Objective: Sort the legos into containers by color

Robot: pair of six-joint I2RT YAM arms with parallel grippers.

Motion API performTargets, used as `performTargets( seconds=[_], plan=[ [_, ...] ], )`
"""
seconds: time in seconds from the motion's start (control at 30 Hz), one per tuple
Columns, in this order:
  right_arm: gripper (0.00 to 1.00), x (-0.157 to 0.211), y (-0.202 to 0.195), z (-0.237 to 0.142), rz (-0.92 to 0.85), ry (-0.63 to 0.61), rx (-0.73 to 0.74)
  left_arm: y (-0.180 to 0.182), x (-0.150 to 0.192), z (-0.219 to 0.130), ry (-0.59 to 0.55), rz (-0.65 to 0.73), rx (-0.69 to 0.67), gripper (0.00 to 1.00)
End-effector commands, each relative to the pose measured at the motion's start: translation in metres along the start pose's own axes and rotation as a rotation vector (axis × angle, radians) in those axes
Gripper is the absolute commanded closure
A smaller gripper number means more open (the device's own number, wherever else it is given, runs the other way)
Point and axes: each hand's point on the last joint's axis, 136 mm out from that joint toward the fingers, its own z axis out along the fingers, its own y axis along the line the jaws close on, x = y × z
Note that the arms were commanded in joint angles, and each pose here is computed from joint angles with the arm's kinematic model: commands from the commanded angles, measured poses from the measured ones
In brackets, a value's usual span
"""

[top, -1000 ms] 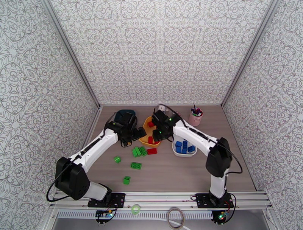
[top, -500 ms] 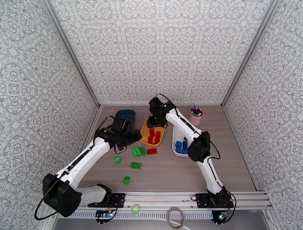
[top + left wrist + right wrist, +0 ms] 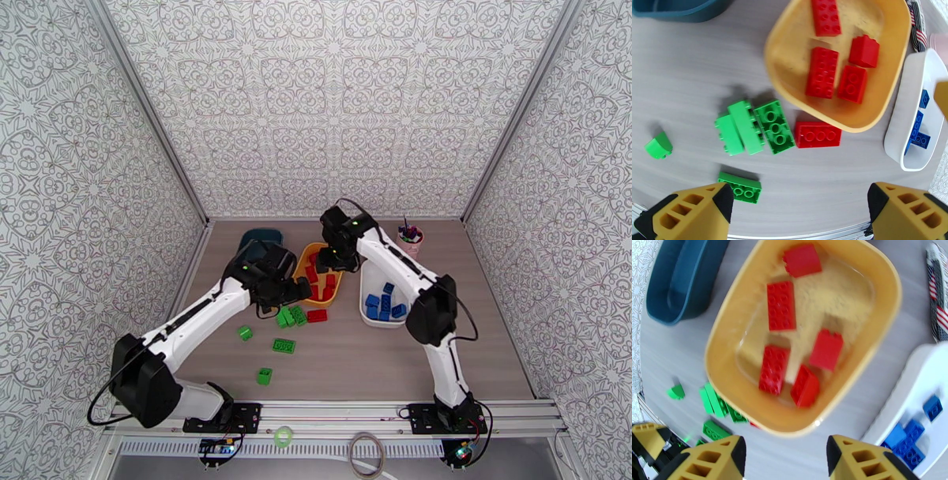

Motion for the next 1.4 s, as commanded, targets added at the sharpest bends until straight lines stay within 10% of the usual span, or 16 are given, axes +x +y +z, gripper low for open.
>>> performTargets(
  seconds=[0.0,1.37],
  plan=[
    [0.41,0.004,-0.011,-0.018,0.03,-0.055,0.004,-0.01,0.002,0.001,0.0,0.053,-0.011,0.05],
    [0.31,0.121,-0.095,-0.04,0.223,-0.047,0.075,-0.046,0.07,0.077,0.186,0.305,-0.112,0.13]
  ],
)
